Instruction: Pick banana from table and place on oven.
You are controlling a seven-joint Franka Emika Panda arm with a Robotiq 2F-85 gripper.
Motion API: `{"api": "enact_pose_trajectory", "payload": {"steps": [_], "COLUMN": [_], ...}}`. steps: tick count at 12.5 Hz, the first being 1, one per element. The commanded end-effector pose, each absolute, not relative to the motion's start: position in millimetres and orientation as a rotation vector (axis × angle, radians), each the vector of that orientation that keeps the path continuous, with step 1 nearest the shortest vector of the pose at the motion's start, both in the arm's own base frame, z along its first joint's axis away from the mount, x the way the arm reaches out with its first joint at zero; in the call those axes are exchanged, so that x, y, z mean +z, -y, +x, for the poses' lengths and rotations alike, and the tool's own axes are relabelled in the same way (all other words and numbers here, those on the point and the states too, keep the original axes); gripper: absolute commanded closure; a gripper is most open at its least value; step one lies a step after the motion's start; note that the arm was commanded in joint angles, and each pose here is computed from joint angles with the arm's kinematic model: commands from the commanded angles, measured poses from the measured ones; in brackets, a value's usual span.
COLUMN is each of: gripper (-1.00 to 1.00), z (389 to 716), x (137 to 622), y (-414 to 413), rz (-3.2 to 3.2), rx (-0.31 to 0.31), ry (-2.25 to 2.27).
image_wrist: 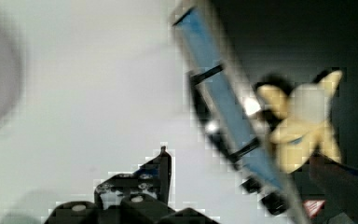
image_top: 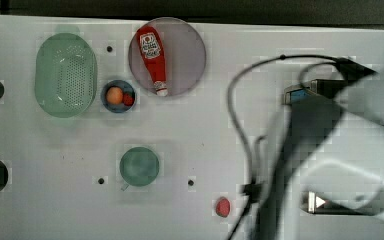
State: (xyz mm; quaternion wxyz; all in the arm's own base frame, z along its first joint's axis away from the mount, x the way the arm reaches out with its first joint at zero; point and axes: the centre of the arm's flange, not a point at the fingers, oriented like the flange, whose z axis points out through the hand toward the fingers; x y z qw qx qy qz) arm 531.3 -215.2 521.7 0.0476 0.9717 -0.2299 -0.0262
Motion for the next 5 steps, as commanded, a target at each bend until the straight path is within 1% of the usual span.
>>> {"api": "enact_pose_trajectory", "payload": {"steps": [1, 2, 3, 4, 5], "gripper": [-1.00, -1.00, -1.00, -1.00, -1.00], "z": [553, 551, 547, 537, 523], "x": [564, 573, 580, 584, 587], "y": [110, 89, 72, 60, 51], "rz": [2.934, 2.899, 2.852, 2.792, 2.747], "rx": [0.058, 0.083, 0.090, 0.048, -0.028], "ry": [0.999, 1.127, 1.263, 1.384, 1.436]}}
